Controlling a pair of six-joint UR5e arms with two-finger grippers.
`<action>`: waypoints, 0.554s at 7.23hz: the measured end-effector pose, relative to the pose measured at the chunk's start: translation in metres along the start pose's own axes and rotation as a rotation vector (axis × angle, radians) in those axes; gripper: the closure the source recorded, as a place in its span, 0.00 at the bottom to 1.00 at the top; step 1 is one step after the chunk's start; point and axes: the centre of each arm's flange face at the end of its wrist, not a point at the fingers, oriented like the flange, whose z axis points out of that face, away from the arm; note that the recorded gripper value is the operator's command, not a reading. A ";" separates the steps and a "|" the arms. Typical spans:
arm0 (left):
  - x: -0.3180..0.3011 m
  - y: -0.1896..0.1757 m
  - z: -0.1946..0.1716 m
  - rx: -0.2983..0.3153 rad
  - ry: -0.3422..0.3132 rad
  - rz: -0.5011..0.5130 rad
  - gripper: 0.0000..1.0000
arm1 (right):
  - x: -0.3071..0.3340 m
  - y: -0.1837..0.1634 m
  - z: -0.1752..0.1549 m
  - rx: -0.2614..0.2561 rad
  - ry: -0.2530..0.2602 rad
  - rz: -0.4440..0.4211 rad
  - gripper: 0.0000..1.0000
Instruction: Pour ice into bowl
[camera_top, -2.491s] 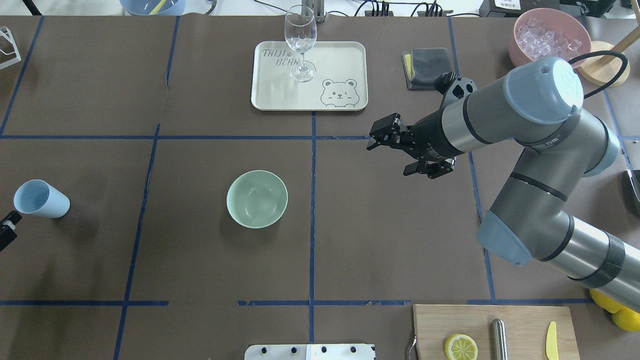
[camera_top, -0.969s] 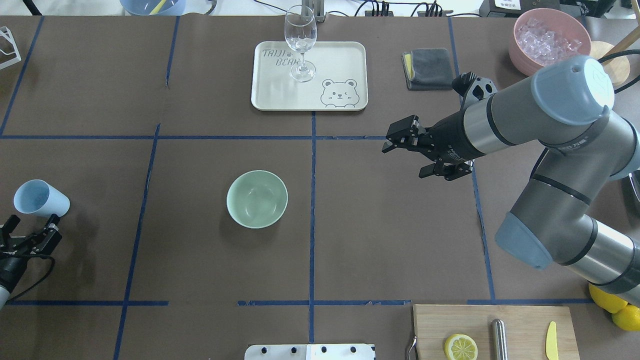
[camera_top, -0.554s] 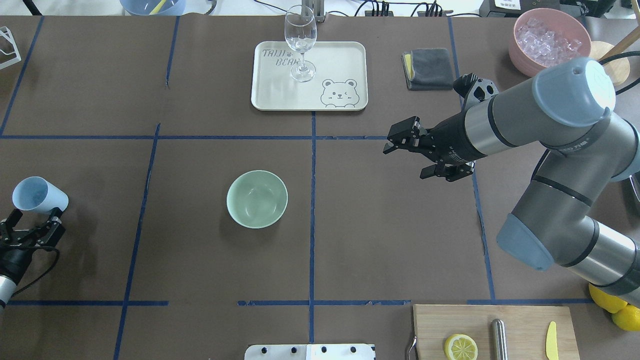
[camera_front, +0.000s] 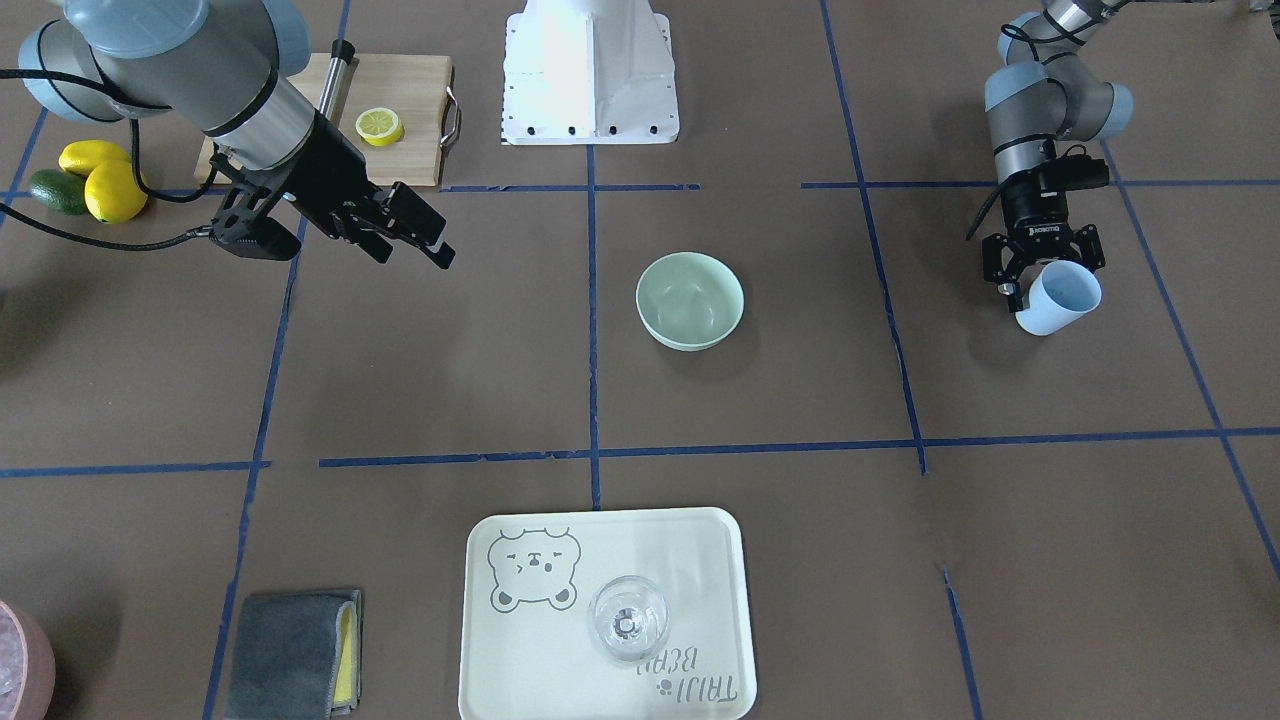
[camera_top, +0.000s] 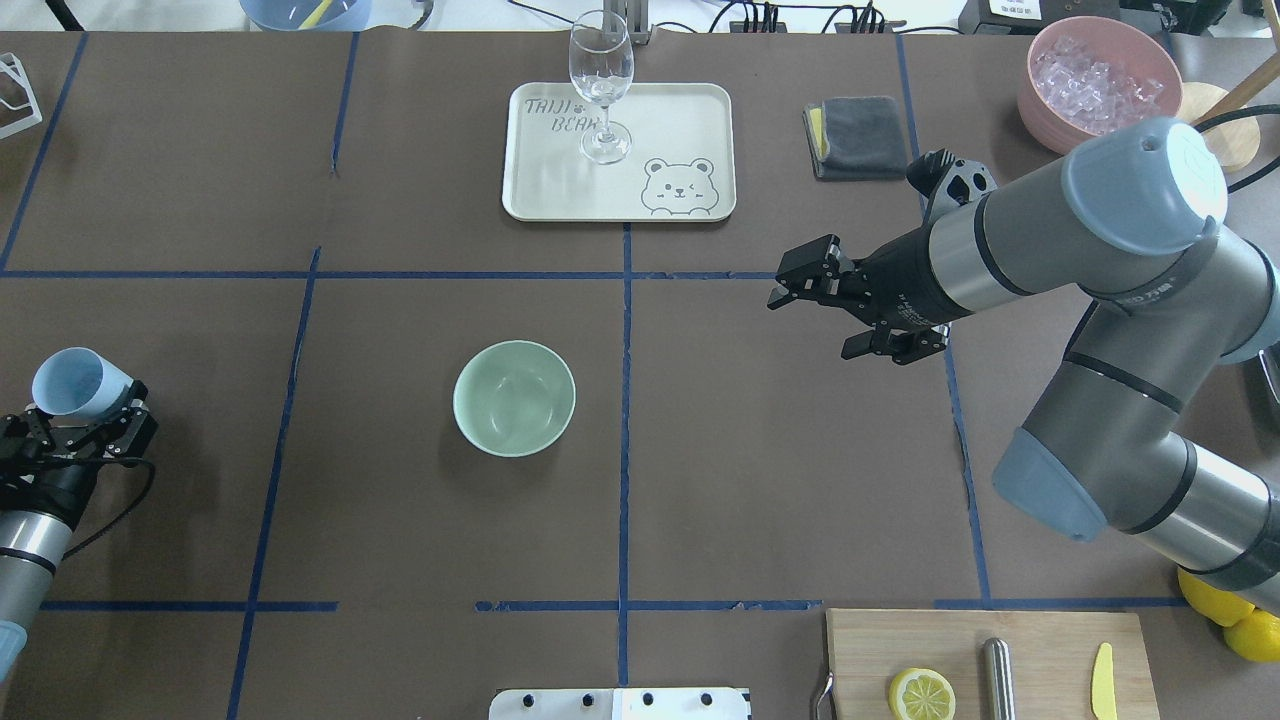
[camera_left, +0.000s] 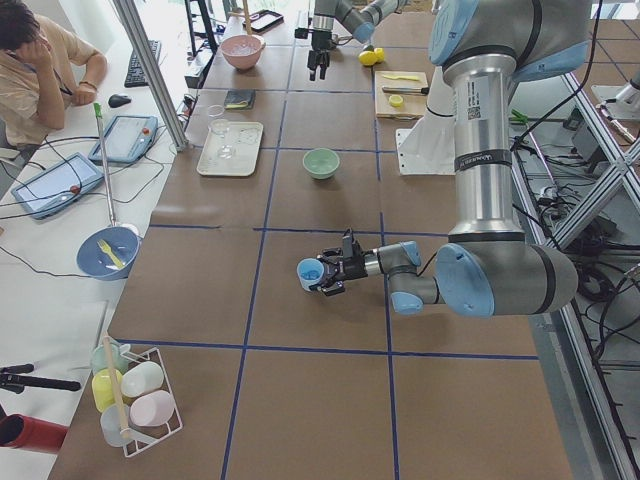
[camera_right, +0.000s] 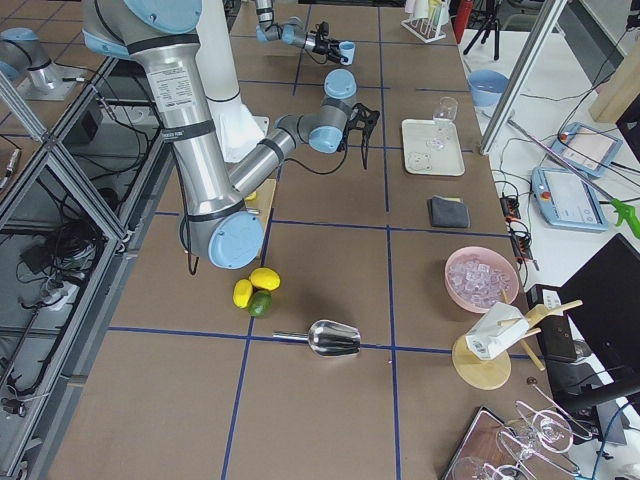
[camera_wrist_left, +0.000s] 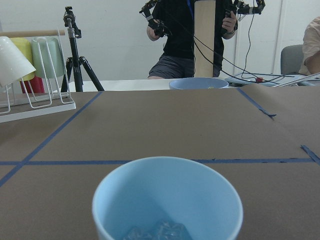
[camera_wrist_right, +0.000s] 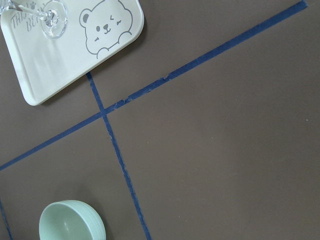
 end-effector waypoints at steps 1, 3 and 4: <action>-0.005 -0.001 0.005 0.003 -0.011 0.004 0.09 | 0.000 0.000 0.000 0.000 0.000 0.000 0.00; -0.007 -0.002 0.009 -0.003 -0.019 0.003 0.87 | -0.001 0.000 0.000 -0.001 -0.001 -0.001 0.00; -0.007 -0.002 0.010 -0.008 -0.019 0.003 1.00 | -0.001 0.001 0.000 -0.002 -0.002 -0.001 0.00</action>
